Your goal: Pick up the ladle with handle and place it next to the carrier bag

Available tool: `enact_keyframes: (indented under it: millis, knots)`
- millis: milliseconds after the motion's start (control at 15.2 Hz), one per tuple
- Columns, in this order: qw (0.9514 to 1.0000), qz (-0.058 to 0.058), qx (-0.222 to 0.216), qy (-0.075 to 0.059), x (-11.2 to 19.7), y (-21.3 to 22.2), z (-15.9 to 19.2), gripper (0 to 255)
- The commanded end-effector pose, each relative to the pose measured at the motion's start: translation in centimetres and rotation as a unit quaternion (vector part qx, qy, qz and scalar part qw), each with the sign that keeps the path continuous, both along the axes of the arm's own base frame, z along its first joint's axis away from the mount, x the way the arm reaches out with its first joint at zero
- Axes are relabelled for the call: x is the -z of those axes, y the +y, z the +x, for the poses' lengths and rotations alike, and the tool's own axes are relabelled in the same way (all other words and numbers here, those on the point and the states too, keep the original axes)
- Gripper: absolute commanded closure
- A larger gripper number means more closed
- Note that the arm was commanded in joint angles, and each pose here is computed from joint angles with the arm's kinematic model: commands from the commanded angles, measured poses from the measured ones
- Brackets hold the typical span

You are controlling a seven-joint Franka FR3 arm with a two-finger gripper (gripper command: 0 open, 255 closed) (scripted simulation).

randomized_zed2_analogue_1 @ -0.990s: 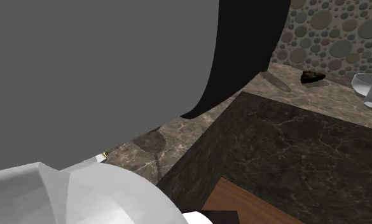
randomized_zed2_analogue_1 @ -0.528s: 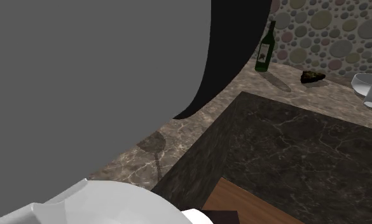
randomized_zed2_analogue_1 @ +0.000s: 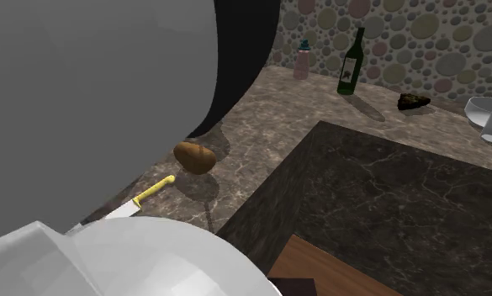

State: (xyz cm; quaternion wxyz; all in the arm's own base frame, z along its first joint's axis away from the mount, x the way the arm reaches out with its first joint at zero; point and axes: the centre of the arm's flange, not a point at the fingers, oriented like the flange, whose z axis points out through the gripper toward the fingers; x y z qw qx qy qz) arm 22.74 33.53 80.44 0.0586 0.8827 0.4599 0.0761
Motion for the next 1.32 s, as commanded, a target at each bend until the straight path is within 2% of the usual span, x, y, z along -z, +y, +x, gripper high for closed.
enact_keyframes:
  millis: [0,726,1254]
  knots:
    - [1.0,0.0,0.001,0.0,0.2,2.0,-1.9,255]
    - [1.0,0.0,0.001,0.0,0.2,12.9,-12.9,255]
    - [1.0,0.0,0.001,0.0,4.4,12.9,-12.9,255]
